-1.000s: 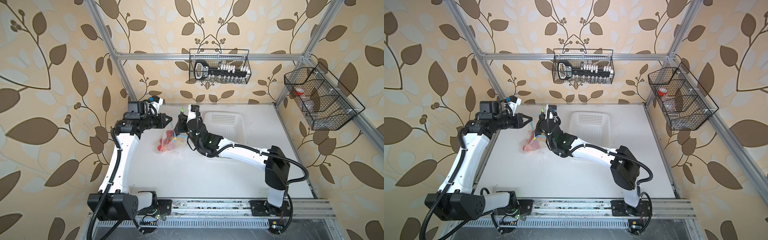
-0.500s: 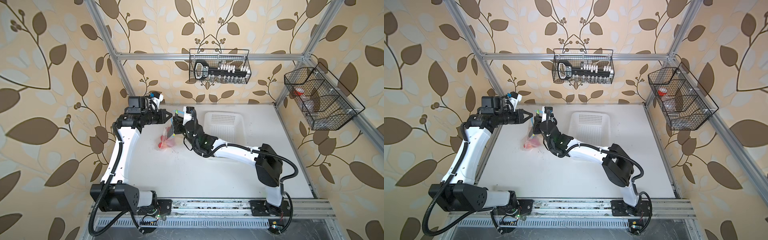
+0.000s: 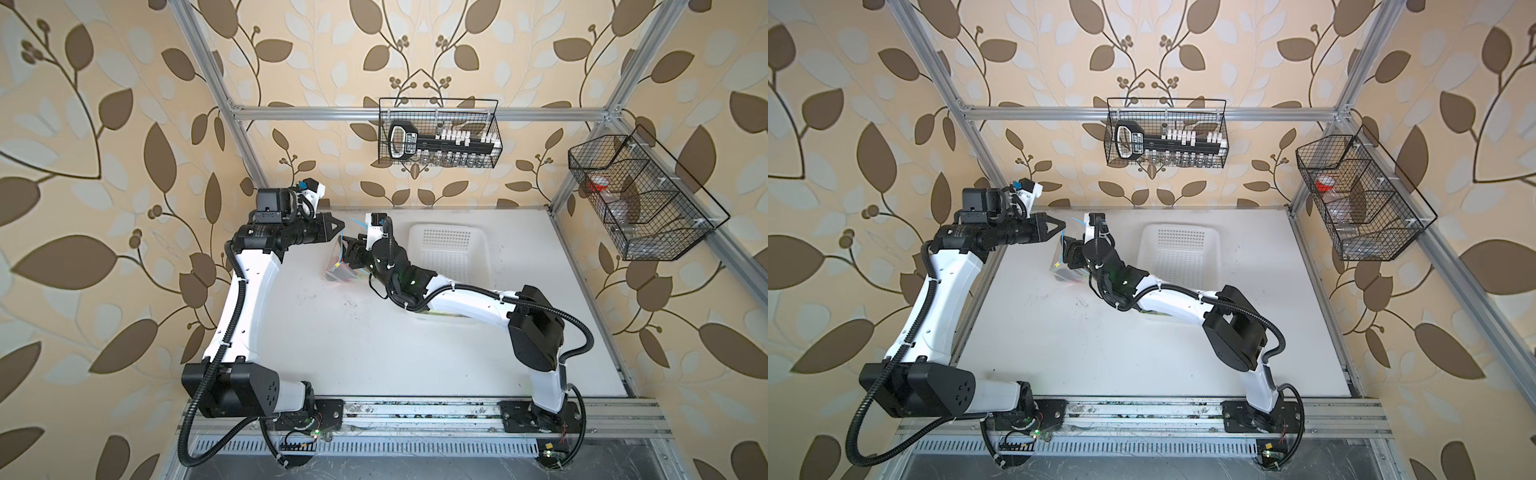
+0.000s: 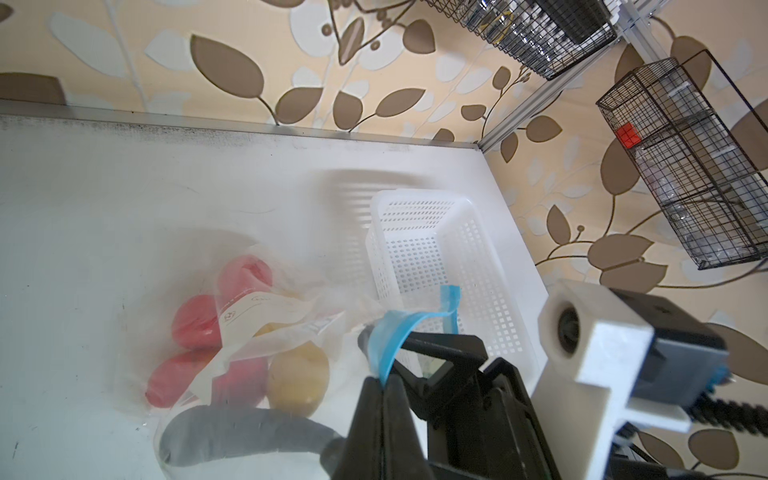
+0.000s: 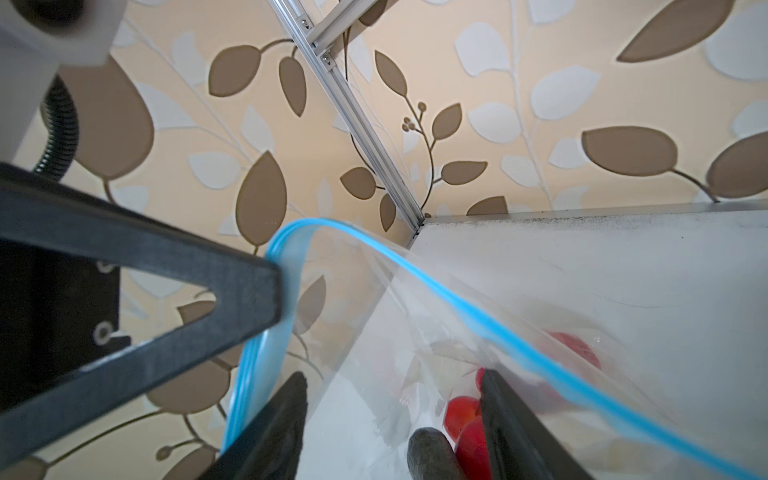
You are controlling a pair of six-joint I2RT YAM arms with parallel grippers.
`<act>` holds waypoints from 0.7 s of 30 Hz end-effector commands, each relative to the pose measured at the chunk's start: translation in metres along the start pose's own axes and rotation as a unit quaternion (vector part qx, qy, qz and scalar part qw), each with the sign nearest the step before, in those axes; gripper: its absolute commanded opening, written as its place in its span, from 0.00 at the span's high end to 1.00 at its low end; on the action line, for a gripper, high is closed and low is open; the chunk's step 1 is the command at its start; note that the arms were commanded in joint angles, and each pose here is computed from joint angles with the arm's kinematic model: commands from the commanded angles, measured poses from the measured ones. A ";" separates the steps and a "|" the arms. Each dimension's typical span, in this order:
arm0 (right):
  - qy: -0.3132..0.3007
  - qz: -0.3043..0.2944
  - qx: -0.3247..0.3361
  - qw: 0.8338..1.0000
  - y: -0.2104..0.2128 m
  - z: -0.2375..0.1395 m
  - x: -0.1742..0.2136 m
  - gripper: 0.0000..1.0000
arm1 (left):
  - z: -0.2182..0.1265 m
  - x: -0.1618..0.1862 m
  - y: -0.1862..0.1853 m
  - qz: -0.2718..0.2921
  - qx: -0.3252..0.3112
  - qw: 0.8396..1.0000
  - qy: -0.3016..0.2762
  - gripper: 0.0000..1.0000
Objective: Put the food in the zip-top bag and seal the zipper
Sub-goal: 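Lower the eggplant into the bag and open the right gripper, then raise the open right gripper and move it back over the basket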
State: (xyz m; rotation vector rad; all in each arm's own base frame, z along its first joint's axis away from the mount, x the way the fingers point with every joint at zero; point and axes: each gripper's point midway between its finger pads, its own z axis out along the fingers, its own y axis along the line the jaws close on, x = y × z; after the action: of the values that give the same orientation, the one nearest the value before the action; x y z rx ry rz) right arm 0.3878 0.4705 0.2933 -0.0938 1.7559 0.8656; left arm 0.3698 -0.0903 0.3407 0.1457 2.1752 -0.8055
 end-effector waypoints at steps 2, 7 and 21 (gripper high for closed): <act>-0.027 0.003 -0.032 0.999 0.020 -0.035 -0.045 0.28 | -0.006 -0.009 -0.009 0.028 0.001 0.999 -0.026 1.00; -0.028 0.007 -0.034 0.999 0.012 -0.057 -0.055 0.20 | -0.003 -0.005 -0.004 0.027 -0.007 0.999 -0.021 1.00; 0.047 -0.048 0.027 0.997 -0.049 -0.118 -0.060 0.00 | -0.009 -0.001 -0.009 0.035 -0.005 0.999 -0.026 1.00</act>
State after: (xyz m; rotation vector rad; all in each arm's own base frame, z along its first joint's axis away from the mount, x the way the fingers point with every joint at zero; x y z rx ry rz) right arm 0.3469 0.3583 0.3555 -0.1066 1.7628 0.8507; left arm 0.3693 -0.0871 0.3334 0.1328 2.1782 -0.7628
